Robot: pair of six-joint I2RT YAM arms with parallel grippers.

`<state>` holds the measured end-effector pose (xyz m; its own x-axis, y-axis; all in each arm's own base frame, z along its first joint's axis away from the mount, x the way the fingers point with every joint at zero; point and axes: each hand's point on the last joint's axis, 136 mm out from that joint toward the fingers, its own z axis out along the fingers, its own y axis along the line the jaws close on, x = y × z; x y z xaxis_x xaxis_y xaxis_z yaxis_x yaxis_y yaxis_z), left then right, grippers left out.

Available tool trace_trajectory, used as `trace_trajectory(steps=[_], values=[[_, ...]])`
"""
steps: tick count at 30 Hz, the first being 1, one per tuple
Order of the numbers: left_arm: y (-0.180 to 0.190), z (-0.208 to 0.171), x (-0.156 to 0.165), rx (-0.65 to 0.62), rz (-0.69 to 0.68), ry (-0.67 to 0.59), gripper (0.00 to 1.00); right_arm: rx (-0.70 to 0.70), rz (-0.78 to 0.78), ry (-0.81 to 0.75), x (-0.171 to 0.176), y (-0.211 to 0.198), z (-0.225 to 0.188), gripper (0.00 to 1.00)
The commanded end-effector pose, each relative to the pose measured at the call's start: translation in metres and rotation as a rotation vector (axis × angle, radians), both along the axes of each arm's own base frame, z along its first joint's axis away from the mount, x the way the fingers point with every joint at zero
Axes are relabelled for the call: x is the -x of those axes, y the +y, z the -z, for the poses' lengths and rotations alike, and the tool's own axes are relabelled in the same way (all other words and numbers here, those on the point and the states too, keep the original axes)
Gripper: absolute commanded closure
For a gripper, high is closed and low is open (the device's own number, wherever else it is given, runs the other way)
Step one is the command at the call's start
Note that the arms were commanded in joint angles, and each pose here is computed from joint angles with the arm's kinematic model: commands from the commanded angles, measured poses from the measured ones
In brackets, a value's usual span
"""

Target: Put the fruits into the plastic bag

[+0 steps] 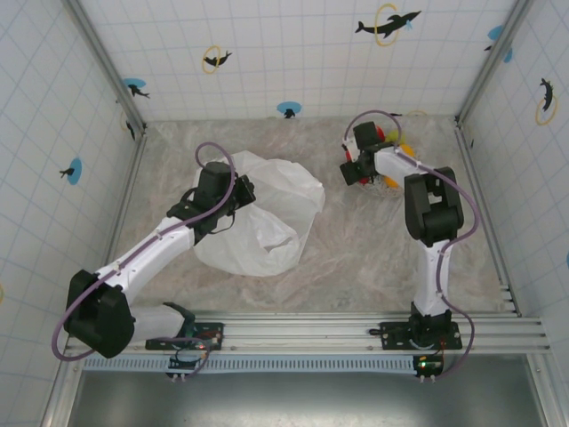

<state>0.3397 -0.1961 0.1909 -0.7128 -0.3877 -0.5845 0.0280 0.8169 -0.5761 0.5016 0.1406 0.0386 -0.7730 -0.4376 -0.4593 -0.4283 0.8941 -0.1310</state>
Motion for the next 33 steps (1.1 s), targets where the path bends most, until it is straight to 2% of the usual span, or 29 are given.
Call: trace_trajectory(steps=[1, 11, 22, 28, 33], values=[[0.000, 0.006, 0.004, -0.023, 0.021, 0.009, 1.00, -0.002, -0.013, 0.015, -0.006, 0.003, 0.000, 0.24], [0.002, 0.007, 0.006, -0.028, 0.019, 0.007, 1.00, -0.011, -0.016, -0.002, -0.008, 0.004, -0.013, 0.37], [0.002, 0.006, 0.006, -0.028, 0.018, 0.007, 1.00, -0.096, 0.012, -0.042, 0.000, -0.005, -0.051, 0.49], [-0.001, 0.003, 0.006, -0.014, 0.031, 0.008, 1.00, -0.160, 0.020, -0.085, 0.030, -0.007, -0.084, 0.50], [-0.004, -0.002, 0.010, 0.004, 0.052, 0.011, 1.00, -0.335, -0.070, -0.173, 0.092, 0.023, -0.129, 0.51]])
